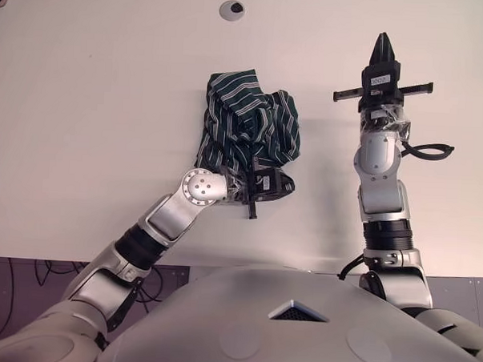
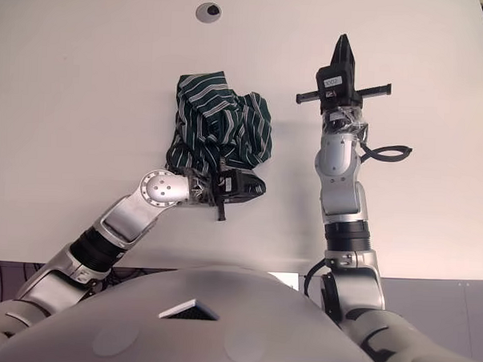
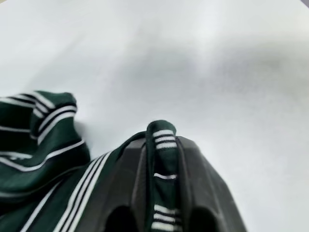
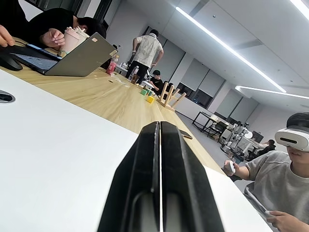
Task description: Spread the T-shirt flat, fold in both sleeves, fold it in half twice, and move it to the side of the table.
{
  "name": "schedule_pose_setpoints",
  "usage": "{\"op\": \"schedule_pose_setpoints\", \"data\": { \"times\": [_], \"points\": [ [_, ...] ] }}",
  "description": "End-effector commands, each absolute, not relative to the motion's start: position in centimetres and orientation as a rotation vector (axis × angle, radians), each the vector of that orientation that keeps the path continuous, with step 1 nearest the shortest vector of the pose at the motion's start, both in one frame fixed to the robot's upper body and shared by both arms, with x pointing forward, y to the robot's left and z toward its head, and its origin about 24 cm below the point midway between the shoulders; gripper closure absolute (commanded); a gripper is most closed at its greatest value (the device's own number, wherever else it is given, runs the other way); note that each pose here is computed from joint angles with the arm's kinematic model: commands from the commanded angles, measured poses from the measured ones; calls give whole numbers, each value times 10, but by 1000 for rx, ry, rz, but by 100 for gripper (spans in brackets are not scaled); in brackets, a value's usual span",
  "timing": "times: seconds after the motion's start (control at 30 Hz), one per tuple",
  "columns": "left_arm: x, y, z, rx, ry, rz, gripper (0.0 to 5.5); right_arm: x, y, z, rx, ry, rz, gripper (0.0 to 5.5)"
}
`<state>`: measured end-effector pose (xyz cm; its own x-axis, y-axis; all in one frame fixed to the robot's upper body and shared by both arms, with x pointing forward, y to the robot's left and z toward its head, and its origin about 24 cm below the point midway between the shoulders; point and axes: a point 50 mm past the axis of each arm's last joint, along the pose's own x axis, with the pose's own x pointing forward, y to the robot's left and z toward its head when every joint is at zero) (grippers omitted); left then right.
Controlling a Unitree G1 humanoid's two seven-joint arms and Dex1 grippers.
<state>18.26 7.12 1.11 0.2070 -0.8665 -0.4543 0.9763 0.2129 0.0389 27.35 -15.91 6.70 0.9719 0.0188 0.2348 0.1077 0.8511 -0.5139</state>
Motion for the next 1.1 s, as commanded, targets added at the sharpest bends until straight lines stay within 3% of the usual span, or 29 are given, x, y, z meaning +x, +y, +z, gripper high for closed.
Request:
{"op": "schedule_pose_setpoints", "data": {
  "times": [0.03,0.13,0.47,0.83,1.1],
  "points": [
    [168,110,3,242,531,-1319,518,275,-162,68,-559,-236,-56,550],
    [172,126,40,96,377,-1378,546,276,-162,67,-559,-234,-58,550],
    [183,190,122,-93,63,-1315,546,279,-169,64,-560,-225,-73,550],
    [210,230,176,-323,-249,-1101,546,283,-170,60,-561,-221,-76,550],
    [226,240,187,-374,-299,-988,546,286,-169,59,-557,-228,-72,550]
  ]
}}
